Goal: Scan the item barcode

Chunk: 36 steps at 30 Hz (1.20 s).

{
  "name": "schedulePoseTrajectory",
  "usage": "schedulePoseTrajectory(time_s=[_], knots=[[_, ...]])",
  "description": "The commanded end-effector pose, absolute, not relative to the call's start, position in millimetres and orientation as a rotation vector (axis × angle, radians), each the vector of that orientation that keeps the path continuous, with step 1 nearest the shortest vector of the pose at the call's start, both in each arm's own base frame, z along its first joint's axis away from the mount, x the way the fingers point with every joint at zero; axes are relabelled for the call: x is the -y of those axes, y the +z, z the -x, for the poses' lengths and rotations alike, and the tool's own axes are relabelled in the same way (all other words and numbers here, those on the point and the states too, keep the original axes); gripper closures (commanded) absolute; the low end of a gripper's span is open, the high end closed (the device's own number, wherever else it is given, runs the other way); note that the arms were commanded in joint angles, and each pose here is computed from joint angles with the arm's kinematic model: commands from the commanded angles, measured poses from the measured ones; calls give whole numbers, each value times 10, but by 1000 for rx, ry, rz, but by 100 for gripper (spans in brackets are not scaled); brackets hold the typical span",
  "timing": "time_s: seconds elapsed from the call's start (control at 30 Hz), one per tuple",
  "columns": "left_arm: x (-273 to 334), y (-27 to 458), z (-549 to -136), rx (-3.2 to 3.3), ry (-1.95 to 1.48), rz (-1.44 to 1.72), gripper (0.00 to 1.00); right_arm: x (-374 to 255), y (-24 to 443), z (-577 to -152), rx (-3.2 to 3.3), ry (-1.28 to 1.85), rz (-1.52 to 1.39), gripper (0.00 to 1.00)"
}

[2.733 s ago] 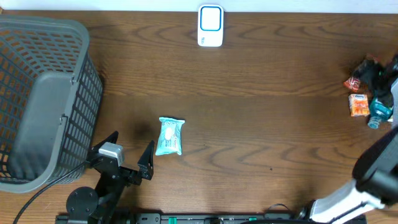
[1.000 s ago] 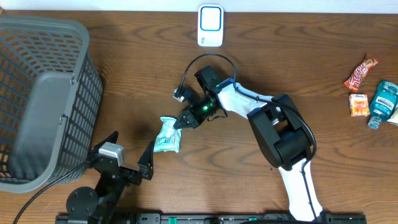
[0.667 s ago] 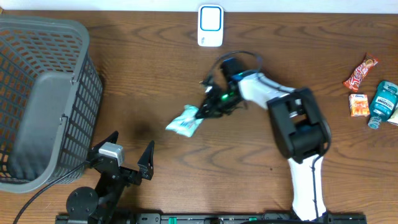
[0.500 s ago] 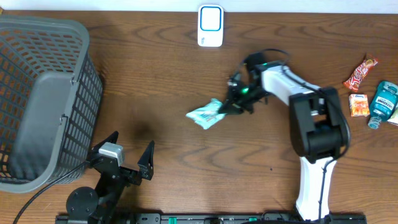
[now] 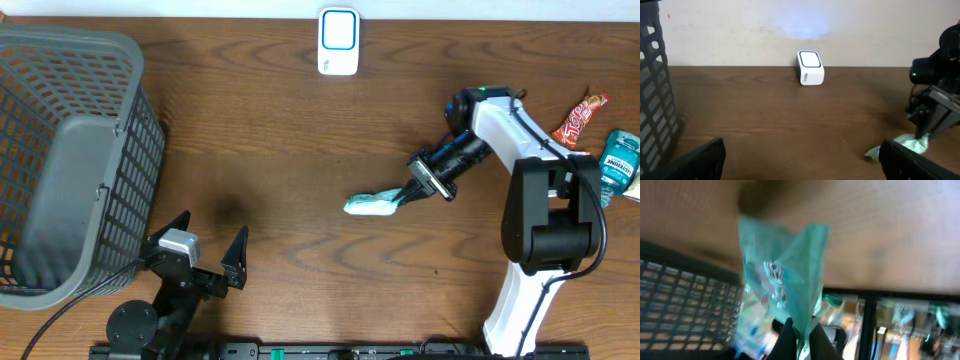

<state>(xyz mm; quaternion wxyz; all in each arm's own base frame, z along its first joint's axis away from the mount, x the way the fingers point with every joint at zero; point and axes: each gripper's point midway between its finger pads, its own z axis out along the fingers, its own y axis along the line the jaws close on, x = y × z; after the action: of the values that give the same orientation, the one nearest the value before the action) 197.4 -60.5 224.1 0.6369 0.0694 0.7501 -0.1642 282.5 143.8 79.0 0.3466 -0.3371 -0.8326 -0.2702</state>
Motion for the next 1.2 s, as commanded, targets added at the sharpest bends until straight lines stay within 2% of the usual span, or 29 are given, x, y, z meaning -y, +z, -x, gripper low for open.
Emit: schedulePoseTrajectory(time_s=[0.0, 0.17, 0.27, 0.43, 0.5, 0.57, 0.67, 0.77, 0.83, 0.9, 0.93, 1.0, 1.03, 1.1, 1.17], knots=[[633, 2245, -1963, -1712, -398, -161, 2, -1415, 983, -2789, 1974, -664, 1078, 99], [633, 2245, -1963, -1712, -398, -161, 2, -1362, 1036, -2733, 1795, -536, 1265, 99], [633, 2245, -1963, -1712, -398, -161, 2, -1346, 952, -2876, 1724, -506, 1412, 99], [633, 2245, -1963, -1712, -398, -161, 2, -1399, 805, -3322, 2206, -920, 1011, 99], [633, 2245, -1963, -1712, -398, -161, 2, -1583, 998, -3458, 2373, -1277, 590, 99], [633, 2245, -1963, -1712, -398, -161, 2, -1672, 1176, -3411, 2370, -1421, 430, 99], [633, 2245, -1963, -1712, -398, -161, 2, -1650, 1361, -3276, 2447, -1418, 305, 98], [633, 2245, -1963, -1712, -398, -161, 2, -1407, 1359, -3149, 2745, -1068, 220, 94], [633, 2245, -1963, -1712, -398, -161, 2, -1091, 1343, -3094, 2997, -603, 238, 87], [633, 2245, -1963, -1712, -398, -161, 2, -1013, 1427, -3065, 3123, -378, 175, 48], [633, 2245, -1963, -1712, -398, -161, 2, -1056, 1487, -3045, 3181, -290, 96, 36], [633, 2245, -1963, -1712, -398, -161, 2, -1231, 1512, -3008, 3232, -197, -53, 22], [633, 2245, -1963, -1712, -398, -161, 2, -1317, 1489, -2986, 3237, -171, -111, 19], [633, 2245, -1963, -1712, -398, -161, 2, -1468, 1390, -2924, 3237, -102, -201, 1], [633, 2245, -1963, -1712, -398, -161, 2, -1577, 1144, -2863, 3281, 96, -203, 1]])
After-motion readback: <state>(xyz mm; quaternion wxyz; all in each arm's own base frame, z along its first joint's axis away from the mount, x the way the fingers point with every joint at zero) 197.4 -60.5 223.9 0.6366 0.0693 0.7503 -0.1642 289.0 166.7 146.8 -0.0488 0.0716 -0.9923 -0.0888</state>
